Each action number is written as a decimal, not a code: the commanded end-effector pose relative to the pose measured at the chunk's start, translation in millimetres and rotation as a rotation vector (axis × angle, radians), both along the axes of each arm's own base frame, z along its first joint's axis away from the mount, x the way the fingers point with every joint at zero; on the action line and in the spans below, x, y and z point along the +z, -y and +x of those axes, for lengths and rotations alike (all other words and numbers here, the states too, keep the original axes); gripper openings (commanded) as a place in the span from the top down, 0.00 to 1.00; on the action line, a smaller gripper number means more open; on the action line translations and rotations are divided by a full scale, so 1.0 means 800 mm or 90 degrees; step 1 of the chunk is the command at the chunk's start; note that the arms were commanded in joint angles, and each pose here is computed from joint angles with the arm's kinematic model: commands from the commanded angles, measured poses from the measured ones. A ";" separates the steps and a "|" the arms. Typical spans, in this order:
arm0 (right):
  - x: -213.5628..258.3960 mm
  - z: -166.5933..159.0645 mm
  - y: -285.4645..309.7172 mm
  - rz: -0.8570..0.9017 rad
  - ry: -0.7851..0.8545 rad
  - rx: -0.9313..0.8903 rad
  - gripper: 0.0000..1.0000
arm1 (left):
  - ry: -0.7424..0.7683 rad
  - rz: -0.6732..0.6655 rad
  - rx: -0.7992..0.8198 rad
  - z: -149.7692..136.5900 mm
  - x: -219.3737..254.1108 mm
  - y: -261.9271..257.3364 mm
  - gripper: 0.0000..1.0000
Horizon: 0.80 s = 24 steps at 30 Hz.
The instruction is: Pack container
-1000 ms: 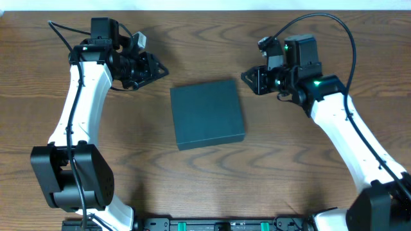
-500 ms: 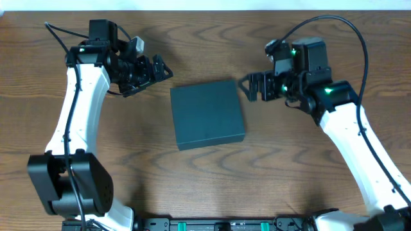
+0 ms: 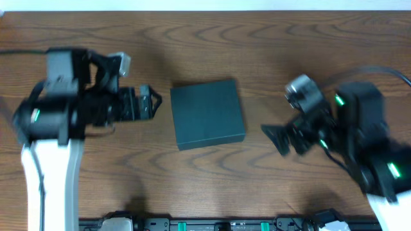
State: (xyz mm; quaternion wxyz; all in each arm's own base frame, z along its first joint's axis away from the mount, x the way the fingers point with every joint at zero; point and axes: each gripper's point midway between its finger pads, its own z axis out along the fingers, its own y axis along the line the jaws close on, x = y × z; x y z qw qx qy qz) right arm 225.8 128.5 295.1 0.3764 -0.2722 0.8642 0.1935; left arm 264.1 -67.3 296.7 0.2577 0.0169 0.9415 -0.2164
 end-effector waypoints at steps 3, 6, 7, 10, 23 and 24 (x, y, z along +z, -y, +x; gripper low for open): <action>0.037 -0.063 0.024 -0.004 0.098 0.000 0.01 | 0.050 0.008 0.019 -0.059 0.013 -0.004 0.01; 0.043 -0.095 0.032 0.004 0.126 -0.001 0.01 | 0.074 0.000 0.031 -0.089 0.011 -0.003 0.01; 0.043 -0.106 0.035 0.006 0.134 -0.001 0.01 | 0.078 -0.006 0.039 -0.099 0.008 -0.003 0.01; 0.040 -0.133 0.042 0.009 0.147 -0.001 0.01 | 0.100 -0.014 0.045 -0.124 0.002 -0.001 0.01; -0.003 -0.193 0.059 0.020 0.176 -0.006 0.01 | 0.142 -0.014 0.044 -0.206 -0.032 0.001 0.01; -0.003 -0.193 0.059 0.020 0.177 -0.006 0.01 | 0.145 -0.014 0.044 -0.208 -0.032 0.001 0.01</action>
